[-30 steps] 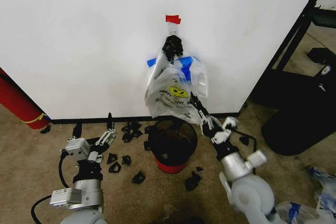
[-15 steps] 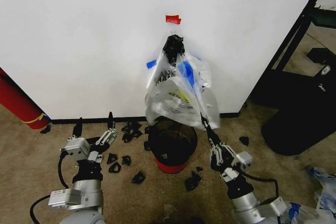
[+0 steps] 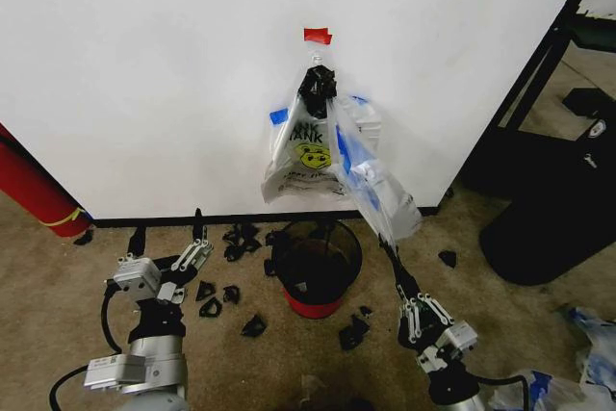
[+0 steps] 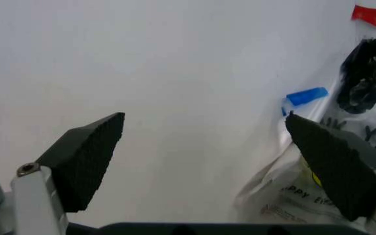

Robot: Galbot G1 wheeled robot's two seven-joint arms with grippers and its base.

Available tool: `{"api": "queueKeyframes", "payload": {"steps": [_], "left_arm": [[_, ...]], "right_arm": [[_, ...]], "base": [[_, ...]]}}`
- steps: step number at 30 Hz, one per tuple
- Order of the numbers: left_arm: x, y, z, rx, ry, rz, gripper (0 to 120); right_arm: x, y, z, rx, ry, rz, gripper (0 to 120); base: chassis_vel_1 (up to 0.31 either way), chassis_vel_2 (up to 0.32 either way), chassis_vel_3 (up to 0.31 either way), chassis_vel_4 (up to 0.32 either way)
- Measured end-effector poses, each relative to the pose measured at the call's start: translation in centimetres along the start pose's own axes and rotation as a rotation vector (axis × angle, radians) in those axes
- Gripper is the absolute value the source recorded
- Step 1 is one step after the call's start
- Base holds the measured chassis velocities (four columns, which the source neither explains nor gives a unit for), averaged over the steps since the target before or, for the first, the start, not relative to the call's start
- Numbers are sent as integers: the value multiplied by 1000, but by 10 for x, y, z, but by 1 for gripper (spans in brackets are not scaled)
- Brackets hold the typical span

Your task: Pick up the garbage bag from the wall and place it over the trash bin.

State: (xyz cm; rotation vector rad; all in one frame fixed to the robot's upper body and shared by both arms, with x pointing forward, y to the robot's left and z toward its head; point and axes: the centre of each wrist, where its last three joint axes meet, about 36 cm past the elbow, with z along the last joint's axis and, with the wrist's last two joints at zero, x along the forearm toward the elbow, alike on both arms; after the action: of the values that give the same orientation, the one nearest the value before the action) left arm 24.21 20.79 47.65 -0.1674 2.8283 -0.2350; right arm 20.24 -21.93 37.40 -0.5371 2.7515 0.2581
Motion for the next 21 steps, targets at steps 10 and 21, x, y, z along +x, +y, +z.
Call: {"api": "queueKeyframes", "payload": {"steps": [10,21], "left_arm": [[0,1,7,-6,16,-1,98],[0,1,10,-7,20,-7,98]], "right_arm": [[14,-15,20,33,5,-22,0],[43,-18,41,81,-5,-19,0]], "base": [[0,0,0,0],[0,0,0,0]]}}
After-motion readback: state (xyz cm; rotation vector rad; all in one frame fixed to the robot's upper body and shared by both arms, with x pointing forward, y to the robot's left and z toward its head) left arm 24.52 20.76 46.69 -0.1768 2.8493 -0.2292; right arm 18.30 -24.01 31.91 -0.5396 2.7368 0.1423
